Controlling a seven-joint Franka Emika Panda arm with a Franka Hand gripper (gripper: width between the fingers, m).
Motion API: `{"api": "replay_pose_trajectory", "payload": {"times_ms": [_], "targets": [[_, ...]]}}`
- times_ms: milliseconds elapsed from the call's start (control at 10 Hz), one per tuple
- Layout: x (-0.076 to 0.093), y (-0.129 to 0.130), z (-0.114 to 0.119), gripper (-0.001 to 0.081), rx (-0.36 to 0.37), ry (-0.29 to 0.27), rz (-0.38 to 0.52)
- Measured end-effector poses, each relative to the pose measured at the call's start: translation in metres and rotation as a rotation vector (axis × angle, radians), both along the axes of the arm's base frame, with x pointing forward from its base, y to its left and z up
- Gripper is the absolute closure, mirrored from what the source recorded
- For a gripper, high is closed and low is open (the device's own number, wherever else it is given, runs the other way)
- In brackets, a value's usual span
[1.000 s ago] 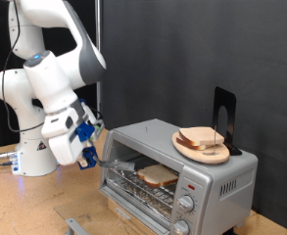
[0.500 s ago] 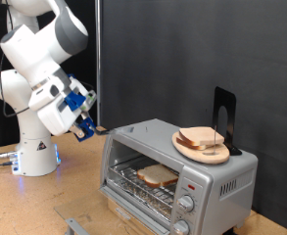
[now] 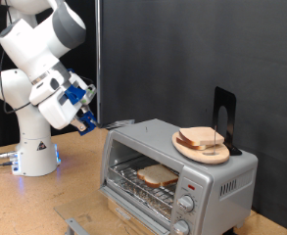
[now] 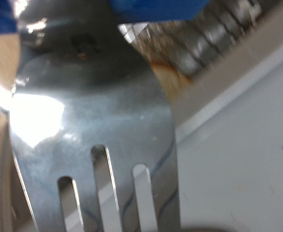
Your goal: Make a piece of toast with the oven
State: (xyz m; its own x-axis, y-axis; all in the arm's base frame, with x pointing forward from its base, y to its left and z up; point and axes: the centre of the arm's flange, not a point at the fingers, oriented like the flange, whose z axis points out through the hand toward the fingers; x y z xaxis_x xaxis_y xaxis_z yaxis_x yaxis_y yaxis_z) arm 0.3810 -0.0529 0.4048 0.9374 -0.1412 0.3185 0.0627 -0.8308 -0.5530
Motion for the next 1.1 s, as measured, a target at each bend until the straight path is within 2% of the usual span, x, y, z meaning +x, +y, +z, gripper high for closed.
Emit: {"api": "replay_pose_trajectory", "payload": {"times_ms": [200, 300, 500, 700, 1100], "targets": [[0.002, 0.031, 0.014, 0.0337, 0.047, -0.015, 0.050], [0.003, 0.049, 0.019, 0.0337, 0.048, -0.003, 0.070], [0.004, 0.088, 0.023, 0.0337, 0.019, 0.019, 0.107], [0.005, 0.126, 0.024, 0.0337, -0.036, 0.008, 0.127], [0.003, 0.189, 0.009, 0.0337, -0.098, -0.001, 0.156]]}}
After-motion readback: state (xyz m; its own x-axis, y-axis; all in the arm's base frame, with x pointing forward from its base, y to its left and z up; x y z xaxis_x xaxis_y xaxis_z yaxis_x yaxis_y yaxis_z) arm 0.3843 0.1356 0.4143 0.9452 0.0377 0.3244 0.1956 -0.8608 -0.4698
